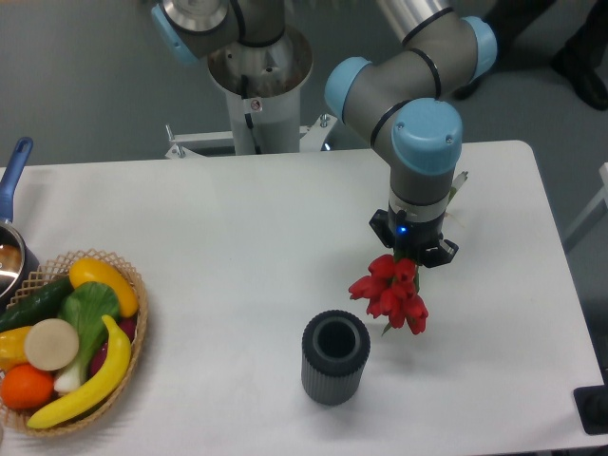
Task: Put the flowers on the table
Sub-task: 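Lower the held red tulips toward the table beside the grey vase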
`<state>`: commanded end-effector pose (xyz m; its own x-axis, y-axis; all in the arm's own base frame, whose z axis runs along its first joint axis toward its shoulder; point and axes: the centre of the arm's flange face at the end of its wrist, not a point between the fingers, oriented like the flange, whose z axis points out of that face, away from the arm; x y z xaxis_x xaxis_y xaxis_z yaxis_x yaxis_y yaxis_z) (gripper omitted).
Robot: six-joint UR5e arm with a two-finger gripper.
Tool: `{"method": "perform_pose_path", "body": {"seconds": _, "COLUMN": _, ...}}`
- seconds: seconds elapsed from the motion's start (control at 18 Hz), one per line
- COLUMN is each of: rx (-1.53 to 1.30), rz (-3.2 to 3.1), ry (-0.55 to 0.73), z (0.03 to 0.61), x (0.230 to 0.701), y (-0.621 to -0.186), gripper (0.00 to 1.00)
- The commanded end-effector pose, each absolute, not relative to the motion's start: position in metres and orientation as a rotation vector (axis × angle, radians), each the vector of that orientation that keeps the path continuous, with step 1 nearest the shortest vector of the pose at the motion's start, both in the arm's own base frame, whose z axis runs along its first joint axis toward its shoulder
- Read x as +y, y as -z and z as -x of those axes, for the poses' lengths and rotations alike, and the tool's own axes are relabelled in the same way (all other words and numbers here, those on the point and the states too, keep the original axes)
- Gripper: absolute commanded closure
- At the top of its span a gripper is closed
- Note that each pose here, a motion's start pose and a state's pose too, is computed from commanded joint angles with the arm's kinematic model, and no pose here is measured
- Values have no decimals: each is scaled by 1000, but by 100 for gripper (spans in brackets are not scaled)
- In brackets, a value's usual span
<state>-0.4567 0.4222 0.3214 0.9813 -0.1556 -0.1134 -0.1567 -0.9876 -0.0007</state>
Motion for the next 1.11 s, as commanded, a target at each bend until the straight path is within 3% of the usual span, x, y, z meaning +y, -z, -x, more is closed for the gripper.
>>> {"method": "perform_pose_path", "body": {"seconds": 0.39, "rx": 259, "rz": 3126, "ry": -144, "z": 450, "x": 423, "y": -313, "gripper": 84}}
{"method": "perform_pose_path", "body": {"seconds": 0.89, "rx": 306, "rz": 3155, "ry": -26, "z": 424, "x": 428, "y": -270, "gripper": 80}}
{"method": "perform_pose_path", "body": {"seconds": 1.11, "rx": 317, "rz": 3161, "ry": 12, "z": 417, "x": 433, "y": -257, "gripper": 73}}
